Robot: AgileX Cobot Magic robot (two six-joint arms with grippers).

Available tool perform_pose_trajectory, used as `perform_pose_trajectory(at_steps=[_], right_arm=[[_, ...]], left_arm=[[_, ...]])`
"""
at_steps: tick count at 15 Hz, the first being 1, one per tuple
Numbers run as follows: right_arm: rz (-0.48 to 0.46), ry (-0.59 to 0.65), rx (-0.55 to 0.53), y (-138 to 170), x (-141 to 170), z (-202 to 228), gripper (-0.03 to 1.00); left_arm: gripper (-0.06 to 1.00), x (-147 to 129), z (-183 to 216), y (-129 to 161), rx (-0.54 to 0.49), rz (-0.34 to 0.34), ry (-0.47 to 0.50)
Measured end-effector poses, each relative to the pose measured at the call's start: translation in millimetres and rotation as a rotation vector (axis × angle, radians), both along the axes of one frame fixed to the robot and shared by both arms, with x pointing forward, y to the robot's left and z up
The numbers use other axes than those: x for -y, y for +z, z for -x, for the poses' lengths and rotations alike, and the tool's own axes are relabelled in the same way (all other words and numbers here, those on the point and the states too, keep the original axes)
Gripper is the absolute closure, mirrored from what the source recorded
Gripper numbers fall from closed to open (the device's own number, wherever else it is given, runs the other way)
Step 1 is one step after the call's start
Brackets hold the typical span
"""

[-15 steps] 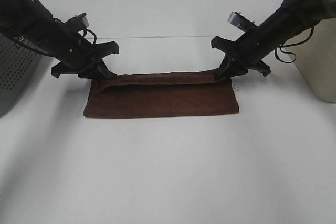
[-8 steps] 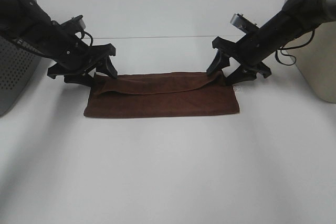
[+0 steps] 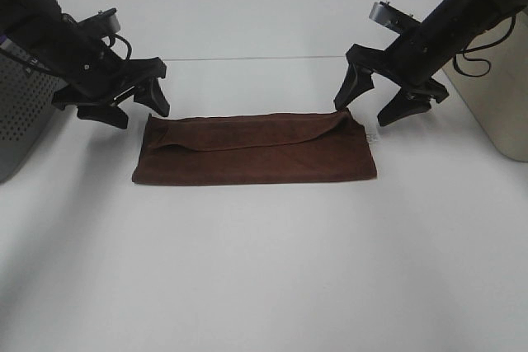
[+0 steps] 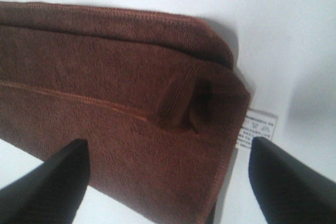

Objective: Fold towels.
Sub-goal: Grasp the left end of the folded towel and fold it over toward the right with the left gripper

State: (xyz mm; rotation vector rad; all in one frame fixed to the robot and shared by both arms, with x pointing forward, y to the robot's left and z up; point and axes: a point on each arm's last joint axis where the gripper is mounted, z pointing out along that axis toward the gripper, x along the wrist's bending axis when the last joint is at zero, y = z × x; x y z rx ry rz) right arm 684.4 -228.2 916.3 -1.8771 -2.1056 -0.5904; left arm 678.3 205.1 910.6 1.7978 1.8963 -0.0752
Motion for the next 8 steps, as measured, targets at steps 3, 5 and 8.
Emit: perform_pose_trajectory(at_steps=[3, 5, 8], right_arm=[[0.053, 0.012, -0.04, -0.2, 4.3, 4.3, 0.19], [0.071, 0.014, -0.047, -0.9, 5.7, 5.0, 0.18], [0.076, 0.012, -0.048, -1.1, 6.2, 4.9, 0.18]], left_arm=[[0.25, -11.8, 2.9, -22.0, -0.119, 0.017, 0.033], [0.25, -8.8, 2.9, -34.6, -0.158, 0.067, 0.051], [0.26, 7.4, 0.4, -42.8, -0.154, 0.193, 0.041]])
